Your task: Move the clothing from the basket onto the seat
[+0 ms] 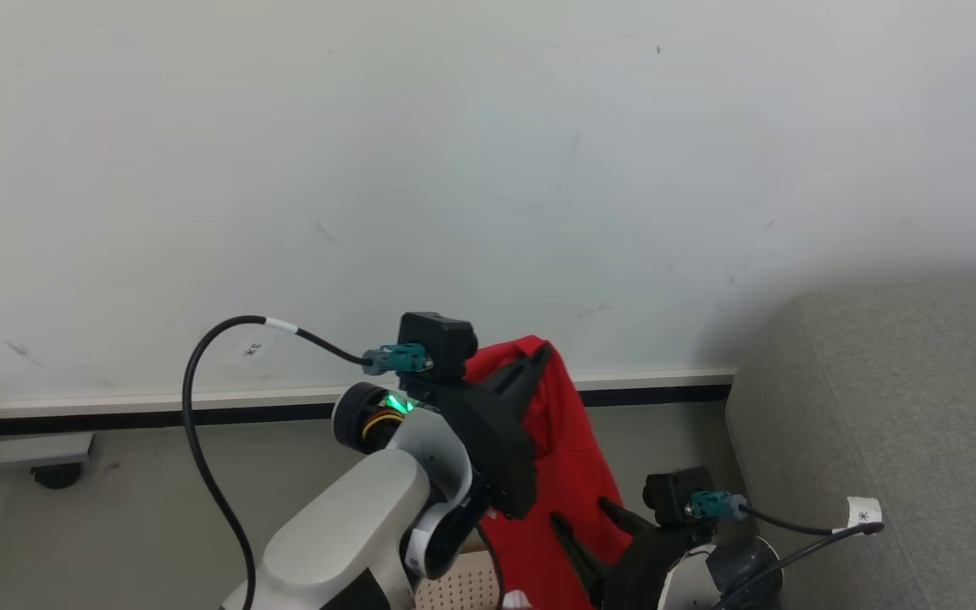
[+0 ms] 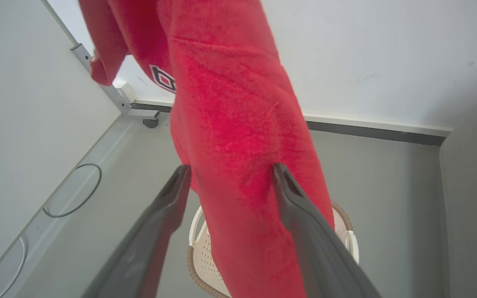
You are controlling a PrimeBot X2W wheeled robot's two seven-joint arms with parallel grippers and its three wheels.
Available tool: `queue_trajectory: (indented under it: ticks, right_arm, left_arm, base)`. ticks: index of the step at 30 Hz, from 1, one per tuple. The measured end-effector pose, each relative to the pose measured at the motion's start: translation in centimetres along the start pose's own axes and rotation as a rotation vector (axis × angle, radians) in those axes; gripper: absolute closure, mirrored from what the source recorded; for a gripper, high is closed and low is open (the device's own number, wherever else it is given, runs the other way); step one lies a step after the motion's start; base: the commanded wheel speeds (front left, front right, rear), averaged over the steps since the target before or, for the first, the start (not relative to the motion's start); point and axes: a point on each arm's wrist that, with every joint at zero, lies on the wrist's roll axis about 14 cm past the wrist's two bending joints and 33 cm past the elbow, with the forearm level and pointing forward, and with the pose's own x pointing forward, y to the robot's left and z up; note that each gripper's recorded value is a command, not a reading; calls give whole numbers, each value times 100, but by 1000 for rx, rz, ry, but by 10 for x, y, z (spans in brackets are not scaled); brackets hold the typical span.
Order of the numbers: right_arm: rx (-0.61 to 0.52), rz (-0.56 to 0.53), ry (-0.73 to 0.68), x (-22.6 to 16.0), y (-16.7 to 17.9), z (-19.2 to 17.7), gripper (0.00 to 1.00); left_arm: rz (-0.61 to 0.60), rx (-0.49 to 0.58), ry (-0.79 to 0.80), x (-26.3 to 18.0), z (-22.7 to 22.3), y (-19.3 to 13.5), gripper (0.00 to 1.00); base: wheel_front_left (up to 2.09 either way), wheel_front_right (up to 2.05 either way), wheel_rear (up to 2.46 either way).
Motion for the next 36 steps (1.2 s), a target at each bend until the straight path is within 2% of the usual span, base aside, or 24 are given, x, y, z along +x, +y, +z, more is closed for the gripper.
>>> queue_trajectory:
  ticks: [11, 16, 22, 23, 24, 25, 27, 28, 36]
  right_arm:
    - [-14, -68, -11, 8, -18, -6, 0]
    - [-25, -78, -53, 12, -22, 4, 0]
    - [-24, -69, -89, 13, -20, 11, 0]
    - [-23, -68, -97, 13, -20, 14, 21]
    - [-24, -69, -100, 13, -20, 14, 69]
    - [-23, -70, -101, 12, -20, 14, 100]
    - [-19, -74, -105, 11, -22, 14, 100]
    - [-16, -80, -108, 10, -23, 14, 100]
    - [-15, -137, -137, -1, -41, 19, 100]
  left_arm:
    - [-127, -18, -62, -12, 32, -49, 100]
    - [-150, -23, -69, -18, 37, -61, 100]
    - [-143, -24, -42, -17, 30, -59, 100]
    - [-142, -24, -38, -16, 29, -58, 100]
    - [-139, -25, -33, -16, 27, -57, 100]
    - [-135, -25, -30, -15, 25, -55, 100]
    - [-119, -27, -24, -14, 21, -51, 100]
    - [-112, -20, -27, -13, 20, -48, 0]
    - [-87, 51, -34, -7, 8, -29, 0]
  base:
    - [0, 0, 0]
    - [0, 0, 0]
    - [0, 0, 0]
    - [0, 0, 0]
    - [0, 0, 0]
    - [0, 0, 0]
    - [0, 0, 0]
    - [0, 0, 0]
    - [0, 0, 0]
